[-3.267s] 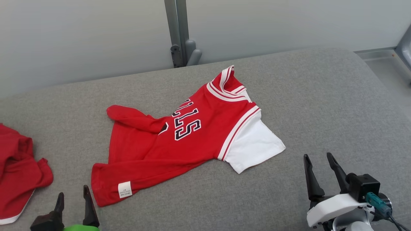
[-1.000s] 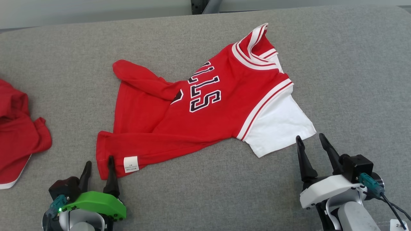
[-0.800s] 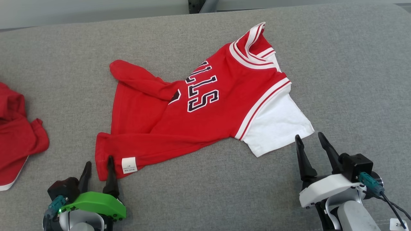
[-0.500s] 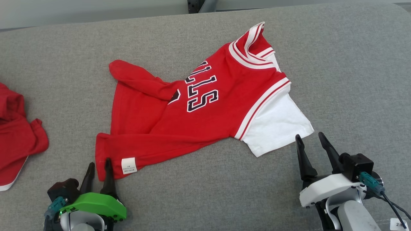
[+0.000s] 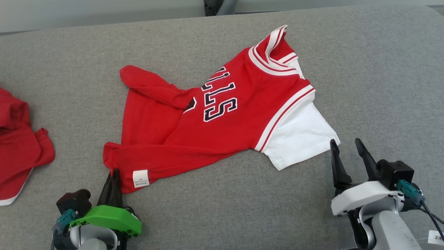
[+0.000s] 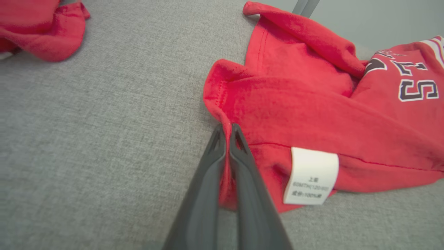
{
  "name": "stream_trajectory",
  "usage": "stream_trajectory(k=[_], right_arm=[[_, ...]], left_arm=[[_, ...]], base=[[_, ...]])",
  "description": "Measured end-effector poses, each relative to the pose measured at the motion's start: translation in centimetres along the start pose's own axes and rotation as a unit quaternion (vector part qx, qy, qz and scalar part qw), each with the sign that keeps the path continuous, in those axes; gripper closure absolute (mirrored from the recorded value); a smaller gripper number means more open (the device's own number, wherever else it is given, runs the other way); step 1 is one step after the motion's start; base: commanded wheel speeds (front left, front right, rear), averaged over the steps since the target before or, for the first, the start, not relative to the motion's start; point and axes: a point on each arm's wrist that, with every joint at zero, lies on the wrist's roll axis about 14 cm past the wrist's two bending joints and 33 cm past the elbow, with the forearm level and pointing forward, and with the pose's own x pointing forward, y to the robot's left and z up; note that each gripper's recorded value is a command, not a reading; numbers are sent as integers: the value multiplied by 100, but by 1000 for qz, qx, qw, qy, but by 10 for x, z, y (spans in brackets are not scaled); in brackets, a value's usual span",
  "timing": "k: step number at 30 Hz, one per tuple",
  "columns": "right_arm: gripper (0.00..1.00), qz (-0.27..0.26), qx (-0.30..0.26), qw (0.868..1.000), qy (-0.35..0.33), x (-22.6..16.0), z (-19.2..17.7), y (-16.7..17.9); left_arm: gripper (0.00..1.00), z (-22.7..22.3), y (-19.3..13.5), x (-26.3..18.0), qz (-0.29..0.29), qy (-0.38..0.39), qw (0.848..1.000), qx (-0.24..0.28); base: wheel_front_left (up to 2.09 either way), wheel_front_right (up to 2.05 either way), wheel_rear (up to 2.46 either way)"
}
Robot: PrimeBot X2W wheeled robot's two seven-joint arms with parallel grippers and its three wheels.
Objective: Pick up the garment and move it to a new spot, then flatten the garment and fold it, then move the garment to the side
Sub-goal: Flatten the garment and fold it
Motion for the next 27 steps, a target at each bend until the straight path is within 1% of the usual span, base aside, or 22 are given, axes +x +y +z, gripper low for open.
stream_trajectory(k=[4, 8, 14, 17, 18, 19, 20, 24, 27], right_arm=[[0, -10, -5, 1000, 12, 9, -6, -7], [0, -3, -4, 1000, 25, 22, -14, -3], [0, -12, 1, 997, 76, 30, -44, -6], [0, -8, 0, 996, 94, 34, -54, -3], [27, -4, 0, 995, 97, 36, -57, -1], [88, -2, 0, 995, 101, 36, -59, 0], [100, 2, -1, 995, 104, 38, -60, 2], [100, 9, 17, 995, 98, 39, -56, 11], [100, 10, 35, 997, 72, 35, -40, 15]], left_arm=[[100, 2, 1, -1, -1, -3, 1000, 3], [100, 2, 1, -2, -1, -4, 1000, 5], [100, -3, 3, -3, 1, 3, 1000, 6], [100, -4, 4, -4, 2, 5, 1000, 7], [100, -5, 5, -5, 2, 5, 1000, 8], [100, -5, 5, -5, 3, 5, 1000, 8], [100, -4, 5, -5, 3, 5, 1000, 8], [100, 1, 3, -6, 0, -3, 1000, 9], [100, 19, -2, -9, -8, -32, 999, 4]], base=[[0, 0, 0], [0, 0, 0], [0, 0, 0], [0, 0, 0], [0, 0, 0], [0, 0, 0], [0, 0, 0], [0, 0, 0], [0, 0, 0]])
